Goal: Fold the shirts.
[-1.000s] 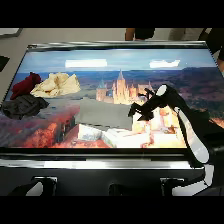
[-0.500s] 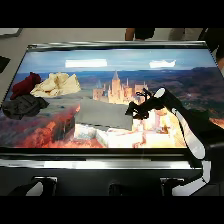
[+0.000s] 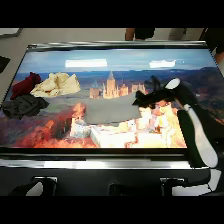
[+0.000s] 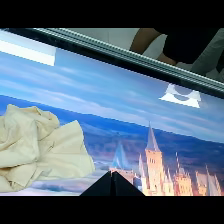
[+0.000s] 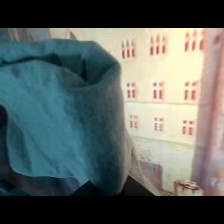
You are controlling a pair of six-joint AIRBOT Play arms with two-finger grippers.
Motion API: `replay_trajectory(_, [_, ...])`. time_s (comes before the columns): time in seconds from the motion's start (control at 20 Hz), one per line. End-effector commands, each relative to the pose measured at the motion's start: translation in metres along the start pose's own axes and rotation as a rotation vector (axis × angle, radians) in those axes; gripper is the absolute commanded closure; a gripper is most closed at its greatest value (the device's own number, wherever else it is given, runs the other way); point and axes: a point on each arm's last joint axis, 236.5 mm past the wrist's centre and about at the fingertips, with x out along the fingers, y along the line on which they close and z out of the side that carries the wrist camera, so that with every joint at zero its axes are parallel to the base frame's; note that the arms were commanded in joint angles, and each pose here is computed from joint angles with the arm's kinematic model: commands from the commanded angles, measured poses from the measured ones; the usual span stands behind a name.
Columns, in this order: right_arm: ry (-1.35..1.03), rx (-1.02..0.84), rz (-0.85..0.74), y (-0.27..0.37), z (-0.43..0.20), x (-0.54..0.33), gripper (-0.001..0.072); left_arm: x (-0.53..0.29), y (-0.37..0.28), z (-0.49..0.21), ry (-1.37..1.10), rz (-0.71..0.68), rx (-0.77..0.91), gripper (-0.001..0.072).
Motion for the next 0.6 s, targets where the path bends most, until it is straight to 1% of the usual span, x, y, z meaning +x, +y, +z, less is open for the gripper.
replay_trajectory(0.0, [-0.234,0.064,-0.065,-0.025,0.045,-0.111,0.0667,0.000,0.000,0.000,-0.002,0.001,0.011,0.0671])
replay_trajectory(0.1, [-0.346,0.133,-0.147,-0.059,0.048,-0.181,0.0667,0.000,0.000,0.000,-0.001,0.000,0.011,0.0670])
replay_trajectory(0.3, [-0.521,0.322,-0.302,-0.126,0.026,-0.286,0.0668,0.000,0.000,0.000,-0.002,0.000,0.011,0.0671])
replay_trajectory(0.45, [-0.609,0.476,-0.319,-0.155,0.004,-0.335,0.0668,0.000,0.000,0.000,-0.002,0.000,0.011,0.0670])
replay_trajectory(0.55, [-0.586,0.545,-0.324,-0.168,-0.019,-0.347,0.0667,0.000,0.000,0.000,-0.002,0.000,0.011,0.0670])
